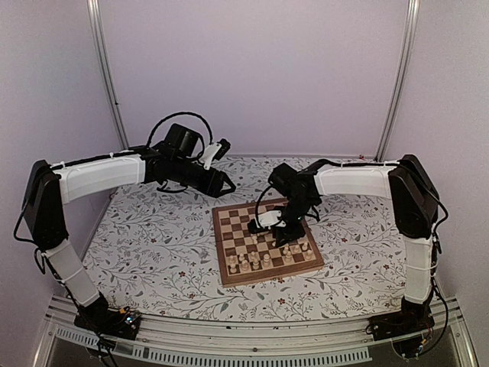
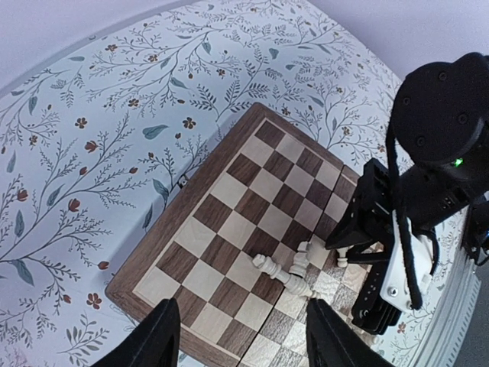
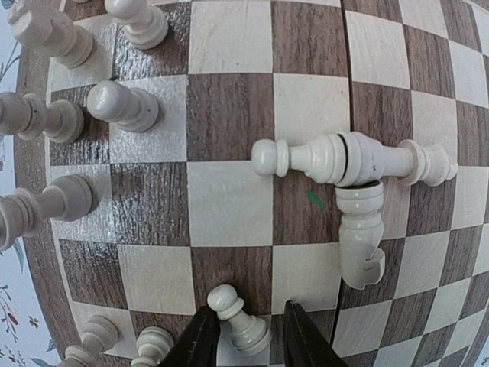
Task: Set up the chess pieces on the board
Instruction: Pick up the chess piece from the chessboard.
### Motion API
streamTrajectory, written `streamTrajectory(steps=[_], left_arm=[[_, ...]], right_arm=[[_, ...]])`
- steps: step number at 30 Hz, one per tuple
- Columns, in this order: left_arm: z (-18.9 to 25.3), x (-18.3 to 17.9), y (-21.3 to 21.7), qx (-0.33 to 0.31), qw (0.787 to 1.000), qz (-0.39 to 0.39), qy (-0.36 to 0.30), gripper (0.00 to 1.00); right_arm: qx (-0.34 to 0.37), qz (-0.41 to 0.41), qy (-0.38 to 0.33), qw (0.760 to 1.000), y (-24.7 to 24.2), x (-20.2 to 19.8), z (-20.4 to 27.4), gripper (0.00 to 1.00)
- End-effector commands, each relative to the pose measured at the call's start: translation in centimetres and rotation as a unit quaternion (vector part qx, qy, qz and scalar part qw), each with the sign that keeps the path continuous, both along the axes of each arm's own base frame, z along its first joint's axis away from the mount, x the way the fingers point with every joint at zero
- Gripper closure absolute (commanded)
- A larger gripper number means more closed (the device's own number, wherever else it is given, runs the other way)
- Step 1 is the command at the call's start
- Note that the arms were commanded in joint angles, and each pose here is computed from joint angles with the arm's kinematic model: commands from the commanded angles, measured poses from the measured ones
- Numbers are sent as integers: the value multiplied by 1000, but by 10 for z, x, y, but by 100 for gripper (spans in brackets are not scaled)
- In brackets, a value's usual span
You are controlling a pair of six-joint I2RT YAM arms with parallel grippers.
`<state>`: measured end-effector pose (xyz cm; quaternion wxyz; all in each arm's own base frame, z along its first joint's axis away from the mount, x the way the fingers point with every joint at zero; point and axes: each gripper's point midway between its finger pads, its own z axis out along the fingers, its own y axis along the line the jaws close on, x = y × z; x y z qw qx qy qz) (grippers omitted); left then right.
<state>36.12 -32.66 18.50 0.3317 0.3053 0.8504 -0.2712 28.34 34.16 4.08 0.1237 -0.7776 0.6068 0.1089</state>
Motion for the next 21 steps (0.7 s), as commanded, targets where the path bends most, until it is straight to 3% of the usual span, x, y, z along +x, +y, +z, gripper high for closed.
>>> streamTrajectory(steps=[1, 10, 14, 21], left_arm=[[15, -4, -7, -12, 1000, -16, -13, 43], [11, -6, -10, -12, 1000, -19, -9, 43], [17, -10, -17, -24, 999, -31, -19, 44], [65, -30, -39, -102, 993, -41, -49, 45]], right_arm=[[-36, 3, 10, 999, -8, -6, -19, 70], [19, -54, 36, 998, -17, 13, 6, 89], [117, -98, 57, 987, -6, 30, 46, 92], [282, -161, 131, 937, -1, 33, 123, 93]])
